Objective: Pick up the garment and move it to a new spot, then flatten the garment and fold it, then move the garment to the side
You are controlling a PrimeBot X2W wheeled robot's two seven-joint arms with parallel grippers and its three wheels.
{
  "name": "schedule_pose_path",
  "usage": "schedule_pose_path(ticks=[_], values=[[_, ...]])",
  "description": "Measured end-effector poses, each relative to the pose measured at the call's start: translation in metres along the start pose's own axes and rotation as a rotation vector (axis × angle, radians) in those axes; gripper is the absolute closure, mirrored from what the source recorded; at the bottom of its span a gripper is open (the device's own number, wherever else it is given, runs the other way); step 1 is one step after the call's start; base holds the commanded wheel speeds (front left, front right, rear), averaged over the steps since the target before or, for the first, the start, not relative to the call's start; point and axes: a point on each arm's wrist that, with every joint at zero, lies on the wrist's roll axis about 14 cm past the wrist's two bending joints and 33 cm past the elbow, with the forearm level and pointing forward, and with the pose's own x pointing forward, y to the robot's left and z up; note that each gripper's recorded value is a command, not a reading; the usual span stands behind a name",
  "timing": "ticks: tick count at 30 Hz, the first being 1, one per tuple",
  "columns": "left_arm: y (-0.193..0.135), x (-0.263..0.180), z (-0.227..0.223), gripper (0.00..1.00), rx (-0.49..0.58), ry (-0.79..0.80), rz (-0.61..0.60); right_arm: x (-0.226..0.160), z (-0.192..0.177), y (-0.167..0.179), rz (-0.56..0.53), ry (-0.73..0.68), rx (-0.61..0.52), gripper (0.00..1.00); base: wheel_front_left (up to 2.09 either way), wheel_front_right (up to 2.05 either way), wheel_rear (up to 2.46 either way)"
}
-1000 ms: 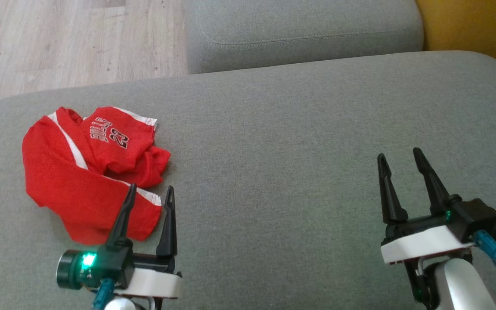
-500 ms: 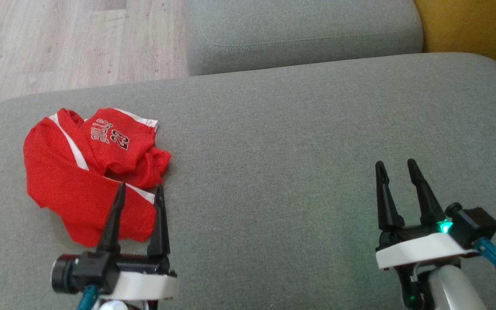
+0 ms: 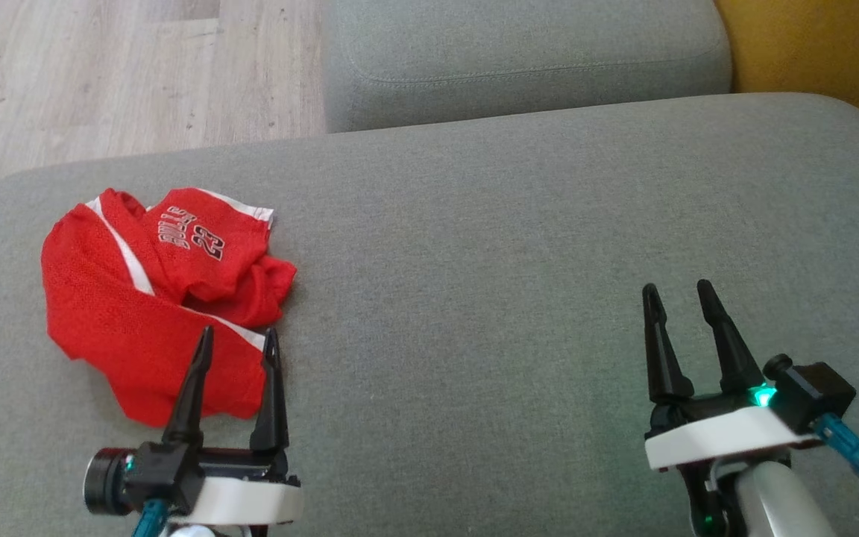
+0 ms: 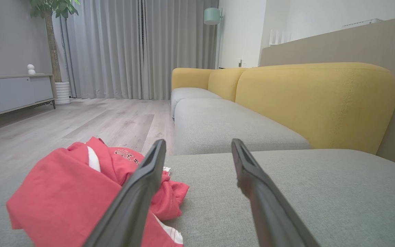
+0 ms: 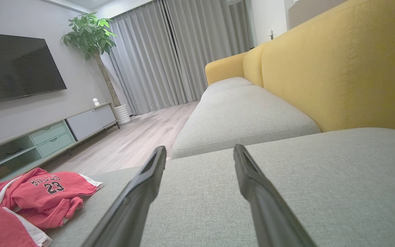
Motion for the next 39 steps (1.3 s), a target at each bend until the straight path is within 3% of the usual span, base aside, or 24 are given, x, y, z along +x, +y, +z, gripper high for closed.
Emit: schedule_pose_path(ticks=[9,28,33,39], values=[[0.018,-0.008,-0.001,0.0,0.001,0.006,0.058,0.006,-0.009,0.023,0.072,0.026,0.006,0.0,0.0,0.0,0.0],[0.096,-0.083,0.012,0.0,0.03,-0.026,0.37,0.005,-0.04,0.135,0.41,0.13,0.056,0.0,0.0,0.0,0.0],[0.11,-0.101,0.017,0.0,0.043,-0.039,0.416,0.0,-0.045,0.158,0.48,0.151,0.07,0.0,0.0,0.0,0.0],[0.115,-0.102,0.012,0.0,0.063,-0.015,0.402,-0.004,-0.053,0.161,0.491,0.179,0.078,0.0,0.0,0.0,0.0]])
